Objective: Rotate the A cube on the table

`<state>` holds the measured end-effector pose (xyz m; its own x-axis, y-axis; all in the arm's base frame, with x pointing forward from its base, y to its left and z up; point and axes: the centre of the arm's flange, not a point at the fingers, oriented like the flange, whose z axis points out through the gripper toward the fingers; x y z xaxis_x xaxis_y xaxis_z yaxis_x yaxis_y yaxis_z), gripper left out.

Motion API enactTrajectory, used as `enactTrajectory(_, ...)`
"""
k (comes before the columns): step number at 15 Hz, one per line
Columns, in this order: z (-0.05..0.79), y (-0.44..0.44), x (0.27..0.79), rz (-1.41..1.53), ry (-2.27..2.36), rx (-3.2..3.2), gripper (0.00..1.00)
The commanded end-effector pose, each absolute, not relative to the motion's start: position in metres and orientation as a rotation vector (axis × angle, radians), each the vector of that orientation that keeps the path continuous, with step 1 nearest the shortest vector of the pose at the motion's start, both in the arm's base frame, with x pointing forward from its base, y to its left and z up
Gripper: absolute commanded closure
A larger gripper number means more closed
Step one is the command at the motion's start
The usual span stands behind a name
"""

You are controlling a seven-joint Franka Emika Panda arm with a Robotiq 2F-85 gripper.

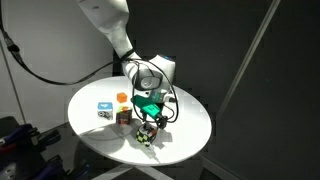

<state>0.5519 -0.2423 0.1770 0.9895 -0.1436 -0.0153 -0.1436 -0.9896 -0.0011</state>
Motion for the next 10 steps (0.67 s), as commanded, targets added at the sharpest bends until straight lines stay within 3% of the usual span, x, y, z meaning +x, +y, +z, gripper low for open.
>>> enactTrajectory(1, 0.174, -0.251, 0.554, 0.011, 0.137, -3.155, 0.0)
enactTrajectory(10, 0.164, -0.237, 0.554, 0.001, 0.013, -3.193, 0.0)
